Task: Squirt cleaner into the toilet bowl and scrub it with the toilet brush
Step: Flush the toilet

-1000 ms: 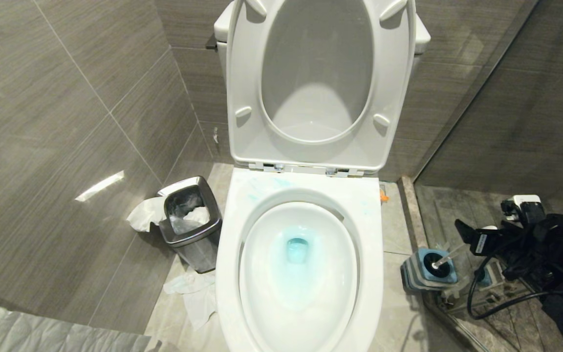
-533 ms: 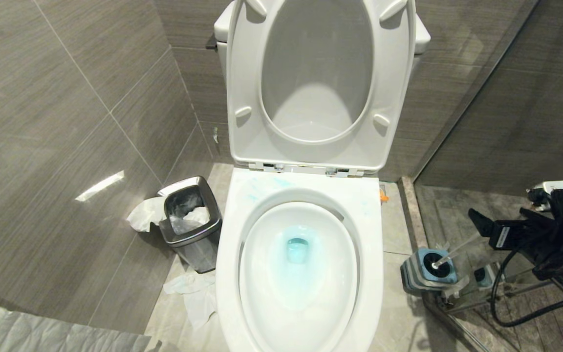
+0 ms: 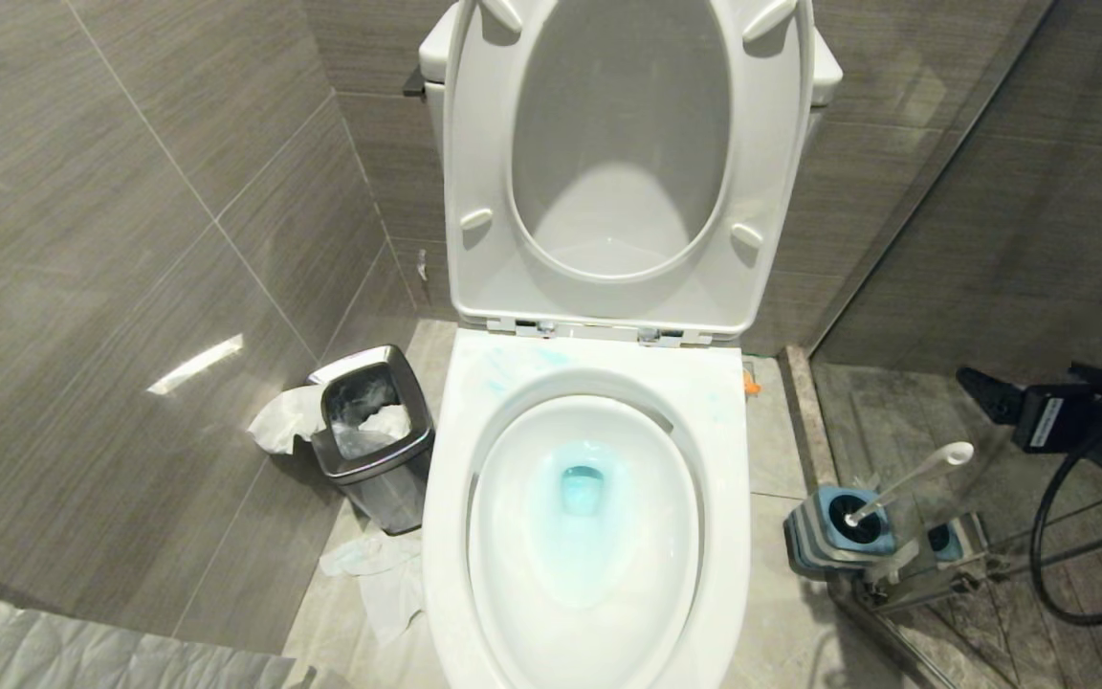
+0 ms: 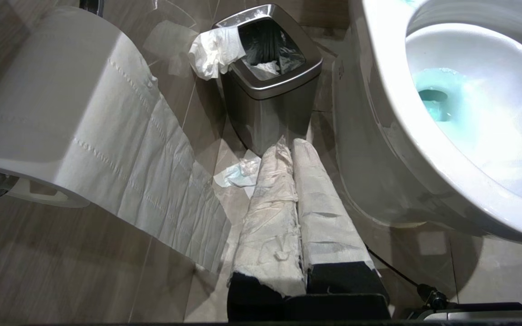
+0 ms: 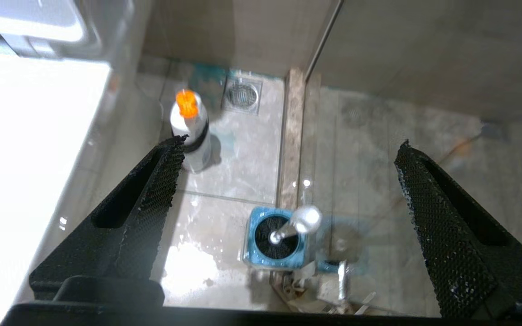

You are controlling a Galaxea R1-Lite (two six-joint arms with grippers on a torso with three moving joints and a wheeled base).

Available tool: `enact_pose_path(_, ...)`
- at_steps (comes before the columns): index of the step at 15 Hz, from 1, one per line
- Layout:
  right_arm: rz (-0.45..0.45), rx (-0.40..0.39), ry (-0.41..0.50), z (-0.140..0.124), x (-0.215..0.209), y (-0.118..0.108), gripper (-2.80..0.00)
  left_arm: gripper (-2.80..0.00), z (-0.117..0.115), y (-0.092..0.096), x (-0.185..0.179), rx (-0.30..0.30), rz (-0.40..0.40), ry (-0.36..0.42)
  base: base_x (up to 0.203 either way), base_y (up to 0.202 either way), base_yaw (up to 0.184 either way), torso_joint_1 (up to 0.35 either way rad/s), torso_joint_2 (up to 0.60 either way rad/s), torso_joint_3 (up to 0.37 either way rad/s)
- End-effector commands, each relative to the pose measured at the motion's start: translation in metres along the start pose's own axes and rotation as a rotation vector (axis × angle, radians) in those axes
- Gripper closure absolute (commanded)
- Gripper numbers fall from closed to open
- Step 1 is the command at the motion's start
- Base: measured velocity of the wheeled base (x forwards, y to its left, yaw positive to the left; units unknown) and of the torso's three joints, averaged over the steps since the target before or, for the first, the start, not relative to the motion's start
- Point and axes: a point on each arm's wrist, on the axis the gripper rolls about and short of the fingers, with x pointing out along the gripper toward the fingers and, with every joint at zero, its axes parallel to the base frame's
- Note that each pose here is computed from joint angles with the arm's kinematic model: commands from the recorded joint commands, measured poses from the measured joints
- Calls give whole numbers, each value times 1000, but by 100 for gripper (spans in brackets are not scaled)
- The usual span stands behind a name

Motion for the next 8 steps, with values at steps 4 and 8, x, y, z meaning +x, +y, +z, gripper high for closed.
enact_pose_path(4,4,-15,-107,52,-59,-6,-280,0,0,0,0,0,1,2,0,0,0,0,0,0)
enact_pose_path(8,45,-37,-156,66,-93,-7,-280,0,0,0,0,0,-1,2,0,0,0,0,0,0)
